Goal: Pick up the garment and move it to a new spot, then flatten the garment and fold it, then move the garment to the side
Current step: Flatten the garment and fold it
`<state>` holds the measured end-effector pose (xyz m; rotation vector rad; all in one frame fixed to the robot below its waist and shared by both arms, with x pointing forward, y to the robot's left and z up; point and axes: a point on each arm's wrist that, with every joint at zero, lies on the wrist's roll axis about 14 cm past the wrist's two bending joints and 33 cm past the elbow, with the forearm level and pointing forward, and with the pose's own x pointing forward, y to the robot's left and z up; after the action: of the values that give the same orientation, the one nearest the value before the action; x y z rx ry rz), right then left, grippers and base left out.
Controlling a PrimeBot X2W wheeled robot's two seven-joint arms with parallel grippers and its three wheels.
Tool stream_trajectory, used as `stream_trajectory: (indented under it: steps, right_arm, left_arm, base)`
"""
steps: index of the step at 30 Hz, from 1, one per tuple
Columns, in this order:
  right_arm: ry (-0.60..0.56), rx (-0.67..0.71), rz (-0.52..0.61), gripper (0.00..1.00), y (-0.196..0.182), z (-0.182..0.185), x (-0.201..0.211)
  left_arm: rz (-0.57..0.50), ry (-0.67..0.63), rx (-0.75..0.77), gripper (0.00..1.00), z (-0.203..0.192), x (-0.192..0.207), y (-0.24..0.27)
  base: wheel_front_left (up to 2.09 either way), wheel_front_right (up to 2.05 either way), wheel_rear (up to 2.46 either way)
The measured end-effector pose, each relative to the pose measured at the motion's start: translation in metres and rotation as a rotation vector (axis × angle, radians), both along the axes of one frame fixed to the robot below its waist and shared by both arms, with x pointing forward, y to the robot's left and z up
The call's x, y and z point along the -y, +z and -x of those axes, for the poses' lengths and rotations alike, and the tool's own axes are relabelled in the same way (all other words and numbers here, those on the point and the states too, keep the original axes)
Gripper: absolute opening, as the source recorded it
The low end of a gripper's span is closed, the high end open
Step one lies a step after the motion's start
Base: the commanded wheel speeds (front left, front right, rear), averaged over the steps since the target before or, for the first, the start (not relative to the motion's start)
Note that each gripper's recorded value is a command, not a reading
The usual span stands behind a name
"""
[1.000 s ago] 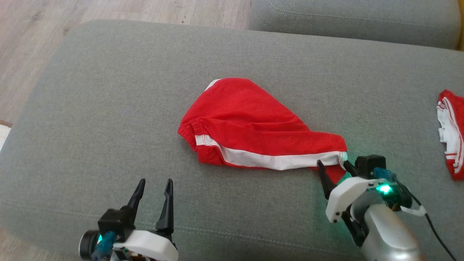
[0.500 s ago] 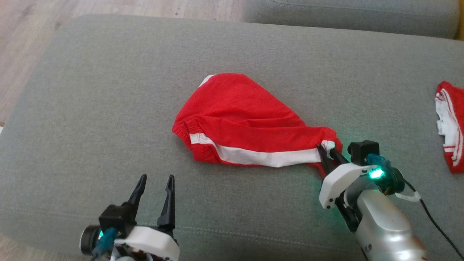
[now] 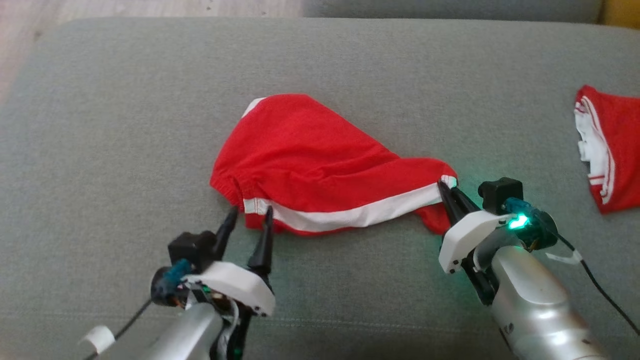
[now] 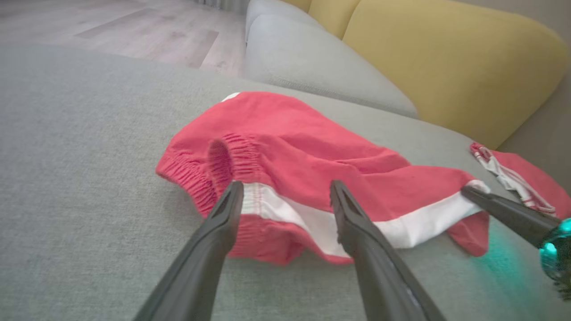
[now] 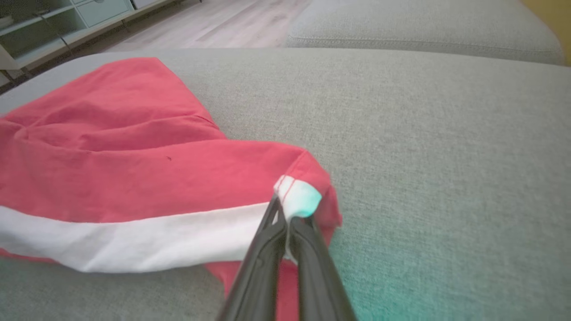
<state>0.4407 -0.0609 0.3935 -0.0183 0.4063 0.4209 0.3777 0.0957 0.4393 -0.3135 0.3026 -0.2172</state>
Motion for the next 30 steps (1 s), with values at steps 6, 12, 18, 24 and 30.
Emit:
stream_trajectory:
  steps: [6,12,18,24,30]
  right_arm:
    - [-0.014,-0.007,-0.001,0.0,-0.003,-0.002,0.006]
    - [-0.011,-0.008,-0.003,0.0,-0.004,-0.002,0.006]
    - [-0.01,0.005,-0.007,0.0,0.0,-0.006,0.005]
    - [-0.012,0.003,-0.01,0.0,-0.001,-0.005,0.005]
    - [-0.021,0.038,-0.025,0.0,0.01,-0.006,0.006]
  left_arm:
    - [0.003,0.03,-0.11,1.0,-0.01,-0.011,-0.032]
    - [0.02,-0.046,-0.149,1.0,-0.011,0.002,-0.041]
    - [0.036,-0.11,-0.157,0.94,-0.006,0.017,-0.044]
    - [0.044,-0.132,-0.157,0.27,-0.005,0.022,-0.043]
    - [0.044,-0.138,-0.111,0.0,-0.007,0.021,-0.032]
  base:
    - [0.0,0.0,0.0]
    - [0.0,0.0,0.0]
    - [0.0,0.0,0.0]
    - [0.0,0.0,0.0]
    - [0.0,0.0,0.0]
